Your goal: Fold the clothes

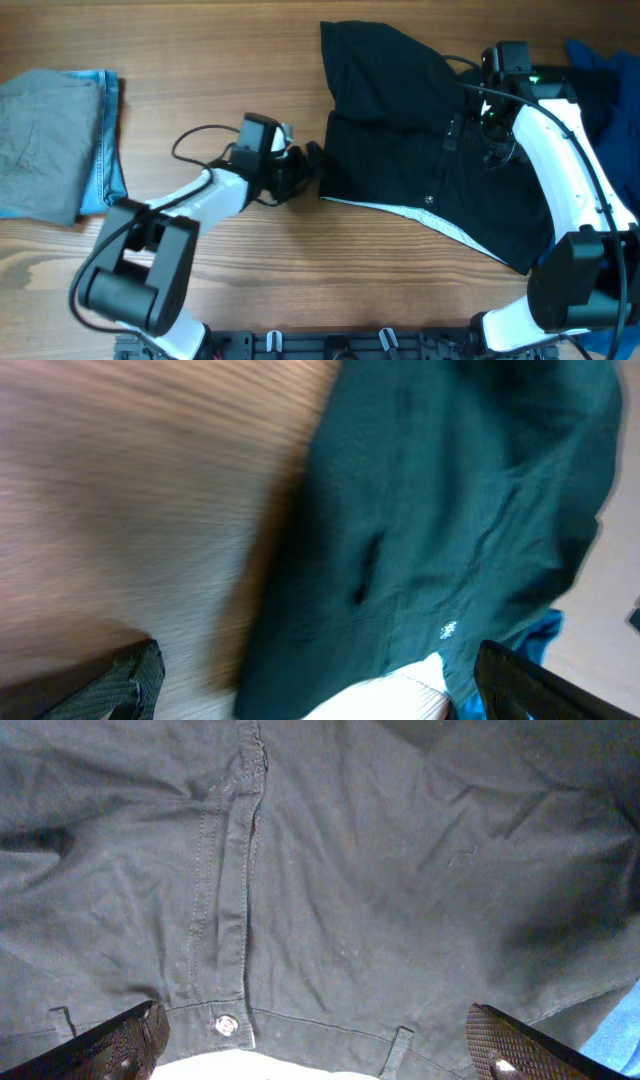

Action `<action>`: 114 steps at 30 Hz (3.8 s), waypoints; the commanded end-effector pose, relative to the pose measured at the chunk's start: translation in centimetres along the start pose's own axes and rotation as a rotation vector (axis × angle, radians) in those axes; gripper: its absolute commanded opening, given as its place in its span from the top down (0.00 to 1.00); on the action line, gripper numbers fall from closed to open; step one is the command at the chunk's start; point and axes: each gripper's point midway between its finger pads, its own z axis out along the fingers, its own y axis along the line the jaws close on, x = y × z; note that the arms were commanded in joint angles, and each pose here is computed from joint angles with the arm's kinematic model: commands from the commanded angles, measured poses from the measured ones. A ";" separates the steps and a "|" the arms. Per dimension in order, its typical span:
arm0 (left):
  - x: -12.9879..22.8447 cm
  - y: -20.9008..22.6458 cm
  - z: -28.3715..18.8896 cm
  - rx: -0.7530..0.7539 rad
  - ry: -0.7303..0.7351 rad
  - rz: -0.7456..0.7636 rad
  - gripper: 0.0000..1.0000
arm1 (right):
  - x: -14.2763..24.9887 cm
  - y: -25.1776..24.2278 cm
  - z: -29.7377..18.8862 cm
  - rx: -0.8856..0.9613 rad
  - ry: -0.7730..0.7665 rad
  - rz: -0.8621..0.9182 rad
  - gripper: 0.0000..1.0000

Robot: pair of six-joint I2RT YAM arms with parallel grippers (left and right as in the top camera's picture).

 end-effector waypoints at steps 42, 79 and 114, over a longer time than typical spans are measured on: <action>-18.3 7.9 -23.9 -0.189 -0.482 -0.250 0.00 | -0.8 1.5 -0.2 -0.084 -0.021 0.004 0.00; 12.5 10.6 -12.2 -0.801 0.410 -0.388 0.00 | 12.6 5.1 10.3 -0.307 0.317 0.169 0.21; 13.6 12.6 -12.8 -0.985 0.315 -0.416 0.00 | 13.5 2.9 9.7 -0.168 0.356 0.254 0.11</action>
